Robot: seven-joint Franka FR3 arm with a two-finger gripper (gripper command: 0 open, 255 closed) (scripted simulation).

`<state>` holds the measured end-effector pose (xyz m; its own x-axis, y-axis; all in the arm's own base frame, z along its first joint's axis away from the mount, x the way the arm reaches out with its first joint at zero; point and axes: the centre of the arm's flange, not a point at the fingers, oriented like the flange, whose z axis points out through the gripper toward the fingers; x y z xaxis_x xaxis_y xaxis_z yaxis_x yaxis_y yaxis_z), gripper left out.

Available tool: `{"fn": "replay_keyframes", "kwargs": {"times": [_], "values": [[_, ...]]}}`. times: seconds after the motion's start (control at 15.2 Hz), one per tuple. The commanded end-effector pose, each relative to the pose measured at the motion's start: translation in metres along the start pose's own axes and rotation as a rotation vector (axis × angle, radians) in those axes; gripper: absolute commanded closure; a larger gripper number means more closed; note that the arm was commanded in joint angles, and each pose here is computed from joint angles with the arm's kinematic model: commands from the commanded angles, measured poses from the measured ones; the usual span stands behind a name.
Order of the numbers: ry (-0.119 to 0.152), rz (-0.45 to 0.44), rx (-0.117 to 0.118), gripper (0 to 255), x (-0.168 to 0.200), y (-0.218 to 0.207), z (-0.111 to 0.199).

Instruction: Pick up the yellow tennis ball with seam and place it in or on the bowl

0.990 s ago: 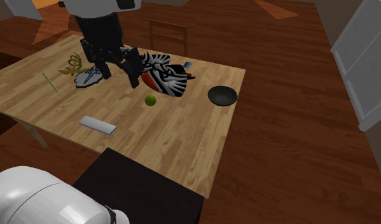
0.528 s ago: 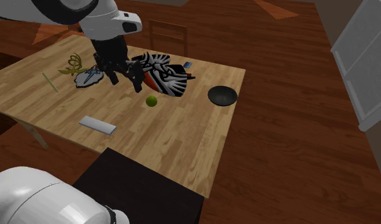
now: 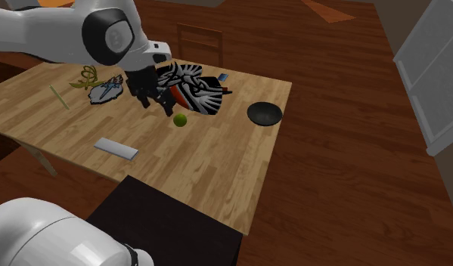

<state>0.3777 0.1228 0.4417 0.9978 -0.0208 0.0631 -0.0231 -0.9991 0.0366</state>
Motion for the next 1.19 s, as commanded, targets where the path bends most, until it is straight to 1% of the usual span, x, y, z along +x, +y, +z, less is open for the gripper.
{"fn": "replay_keyframes", "kwargs": {"times": [0.0,1.12], "values": [[0.014,0.007,0.000,0,0.014,-0.017,0.019],[0.110,0.061,-0.023,0,0.120,-0.121,0.180]]}}
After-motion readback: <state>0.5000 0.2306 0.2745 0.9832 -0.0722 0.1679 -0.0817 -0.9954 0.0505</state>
